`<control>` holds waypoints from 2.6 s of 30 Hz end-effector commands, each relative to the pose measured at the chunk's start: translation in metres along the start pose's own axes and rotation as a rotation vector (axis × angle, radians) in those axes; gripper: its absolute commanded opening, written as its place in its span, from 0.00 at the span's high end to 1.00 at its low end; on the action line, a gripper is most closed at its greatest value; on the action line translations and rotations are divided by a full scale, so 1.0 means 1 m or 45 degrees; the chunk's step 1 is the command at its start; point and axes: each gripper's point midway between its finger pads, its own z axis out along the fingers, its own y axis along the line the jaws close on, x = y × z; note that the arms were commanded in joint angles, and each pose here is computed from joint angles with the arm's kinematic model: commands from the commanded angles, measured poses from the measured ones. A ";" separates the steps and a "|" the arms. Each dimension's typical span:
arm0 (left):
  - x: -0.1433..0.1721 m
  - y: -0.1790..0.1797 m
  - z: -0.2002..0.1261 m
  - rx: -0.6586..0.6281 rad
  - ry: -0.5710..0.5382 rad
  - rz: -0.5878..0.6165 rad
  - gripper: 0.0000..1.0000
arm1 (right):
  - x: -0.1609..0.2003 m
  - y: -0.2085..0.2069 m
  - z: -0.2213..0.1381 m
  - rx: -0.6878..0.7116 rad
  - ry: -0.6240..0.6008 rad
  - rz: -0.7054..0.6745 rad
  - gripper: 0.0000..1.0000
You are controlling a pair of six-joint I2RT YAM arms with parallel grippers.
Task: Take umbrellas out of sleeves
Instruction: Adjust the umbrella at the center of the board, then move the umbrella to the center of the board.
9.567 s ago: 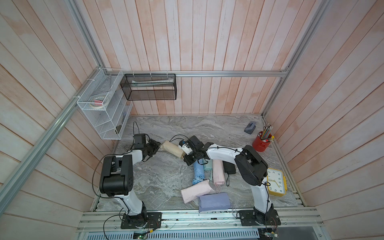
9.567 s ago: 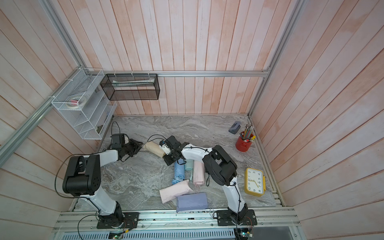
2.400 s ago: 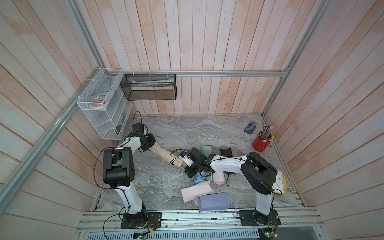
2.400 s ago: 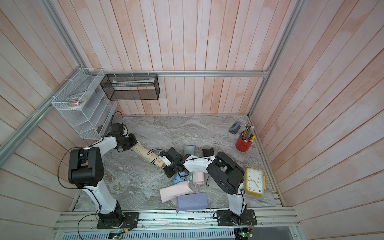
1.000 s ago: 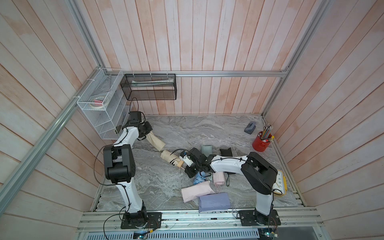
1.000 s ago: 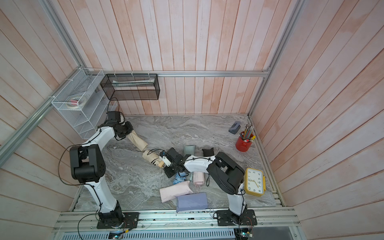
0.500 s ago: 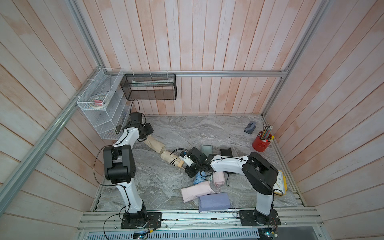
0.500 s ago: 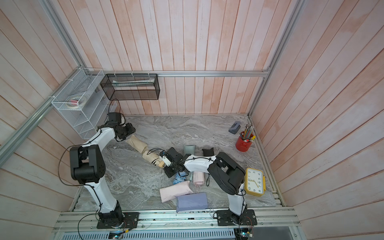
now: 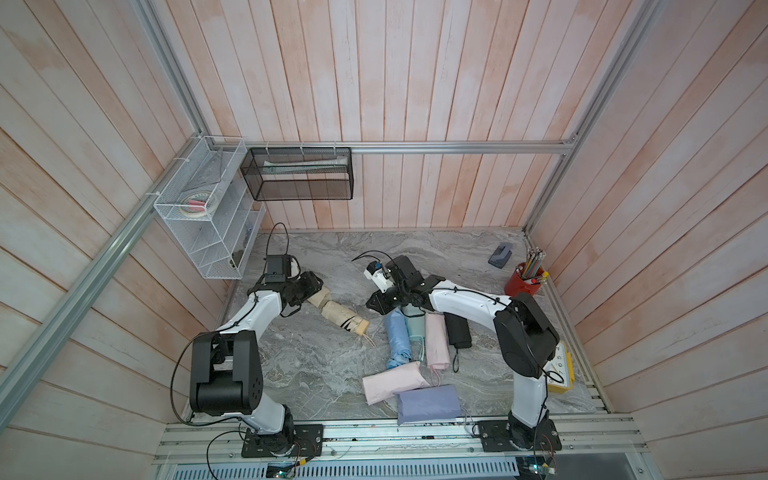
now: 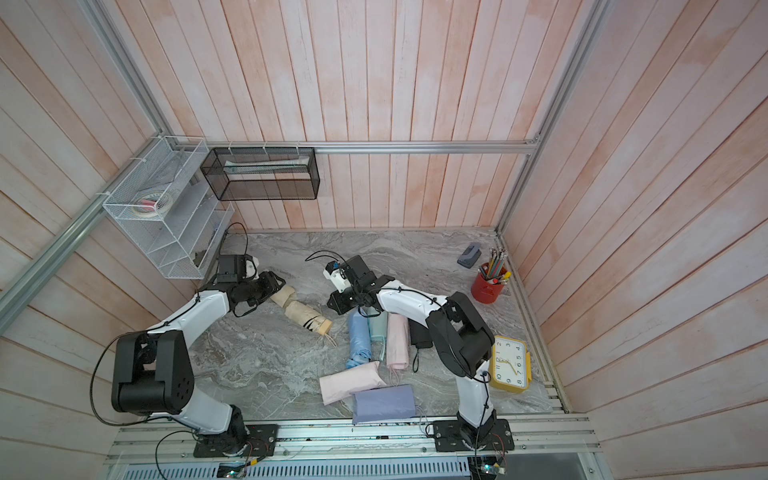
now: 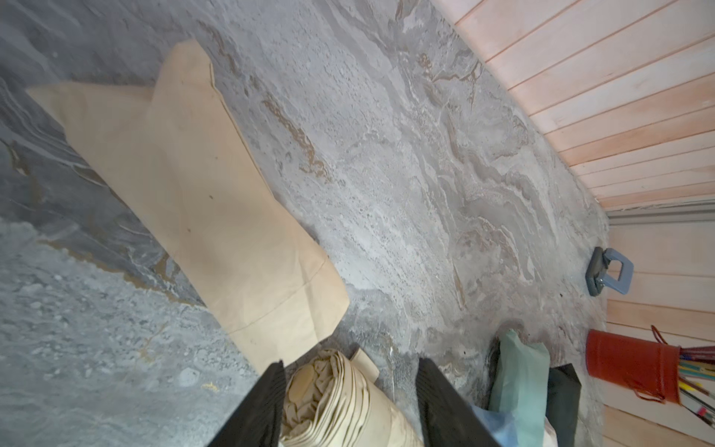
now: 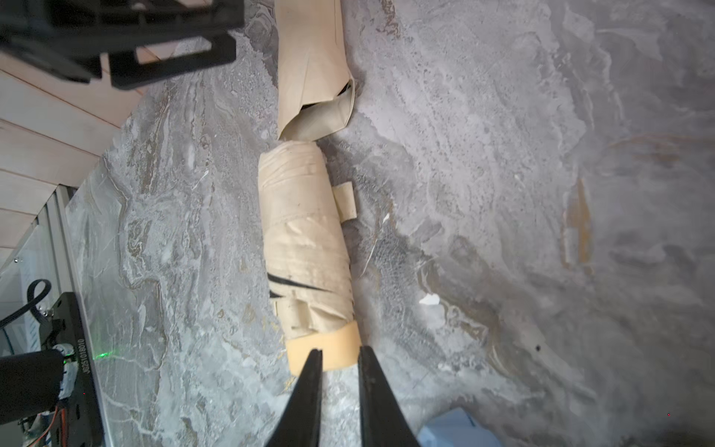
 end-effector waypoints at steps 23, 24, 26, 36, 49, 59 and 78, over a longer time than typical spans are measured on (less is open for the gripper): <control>0.045 -0.029 -0.051 0.200 -0.036 -0.004 0.43 | 0.038 0.042 0.080 -0.259 0.259 0.140 0.81; 0.046 -0.028 -0.053 0.194 -0.039 0.000 0.43 | 0.035 0.044 0.082 -0.269 0.256 0.142 0.81; 0.048 -0.027 -0.056 0.185 -0.045 0.009 0.43 | 0.030 0.051 0.090 -0.302 0.263 0.148 0.82; 0.052 -0.024 -0.058 0.179 -0.053 0.005 0.43 | -0.014 0.092 0.106 -0.392 0.246 0.069 0.83; 0.063 -0.044 -0.036 0.247 0.004 0.044 0.43 | 0.027 0.015 -0.040 0.010 0.053 0.169 0.80; 0.072 -0.056 -0.009 0.262 0.059 0.053 0.43 | 0.117 -0.008 -0.055 0.128 0.198 0.304 0.65; 0.075 -0.056 -0.003 0.252 0.082 0.069 0.43 | 0.077 -0.031 0.013 0.137 0.245 0.214 0.64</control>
